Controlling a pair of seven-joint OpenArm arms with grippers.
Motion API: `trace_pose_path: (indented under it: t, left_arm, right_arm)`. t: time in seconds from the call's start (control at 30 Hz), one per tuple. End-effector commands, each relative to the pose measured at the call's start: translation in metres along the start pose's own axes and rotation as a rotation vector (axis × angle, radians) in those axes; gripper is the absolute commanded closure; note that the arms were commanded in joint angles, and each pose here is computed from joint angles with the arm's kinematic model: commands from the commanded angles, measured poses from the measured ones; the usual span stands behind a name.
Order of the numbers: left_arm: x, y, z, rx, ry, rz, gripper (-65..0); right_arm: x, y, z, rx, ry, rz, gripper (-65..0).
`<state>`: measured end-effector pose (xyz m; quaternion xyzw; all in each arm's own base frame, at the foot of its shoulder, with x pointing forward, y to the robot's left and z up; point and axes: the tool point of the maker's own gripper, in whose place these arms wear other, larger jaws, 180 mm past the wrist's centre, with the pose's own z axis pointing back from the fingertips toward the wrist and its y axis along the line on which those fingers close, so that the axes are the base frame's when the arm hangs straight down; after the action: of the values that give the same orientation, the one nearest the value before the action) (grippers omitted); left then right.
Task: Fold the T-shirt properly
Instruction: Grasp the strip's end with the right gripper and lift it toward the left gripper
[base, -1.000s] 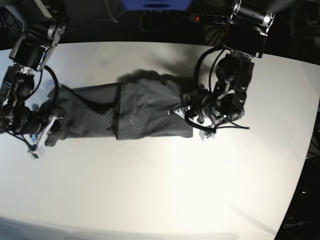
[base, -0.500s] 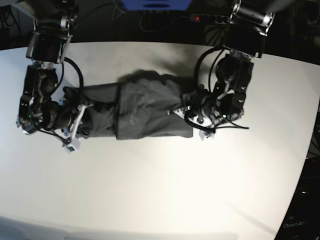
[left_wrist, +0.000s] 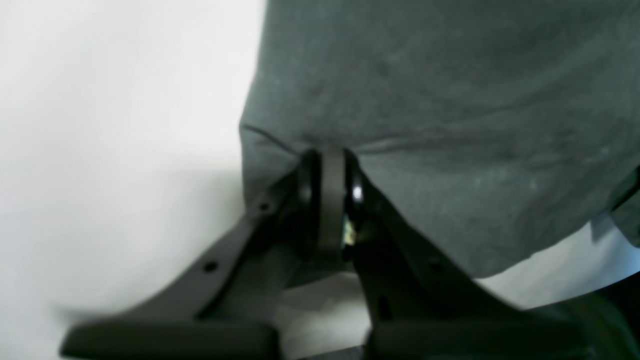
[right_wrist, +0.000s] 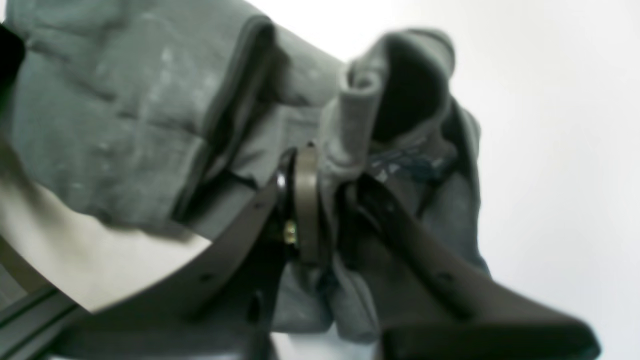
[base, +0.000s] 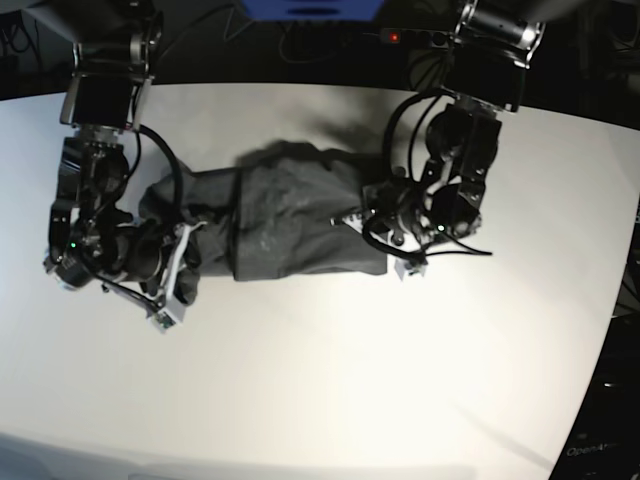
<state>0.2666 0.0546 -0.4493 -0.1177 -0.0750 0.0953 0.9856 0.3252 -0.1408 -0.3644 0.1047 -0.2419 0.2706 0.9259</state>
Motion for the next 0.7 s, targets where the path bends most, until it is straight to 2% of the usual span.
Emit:
trace_pose_path:
  t: [0.0,0.2,0.3,0.57,0.67]
  left_arm:
    - [-0.01,0.039,-0.007,0.154,0.011,0.011,-3.1]
    - [-0.01,0.039,-0.007,0.152,0.011,0.012,-3.1]
    - [-0.01,0.039,-0.007,0.152,0.011,0.012,-3.1]
    - [-0.008,0.038,-0.006,0.15,0.005,0.011,-3.1]
    - [0.002,0.028,0.005,0.122,-0.043,-0.002,-3.1]
  right_arm:
    - [0.017,-0.005,0.008,-0.01,-0.049,0.02,-0.4]
    - [0.041,0.012,0.003,0.027,-0.083,0.052,-0.4]
    - [0.04,0.023,-0.015,0.09,-0.049,0.029,-0.4]
    - [0.053,0.016,-0.02,0.103,-0.047,0.021,-0.4]
    - [0.052,0.014,-0.025,0.117,-0.028,0.007,-0.4]
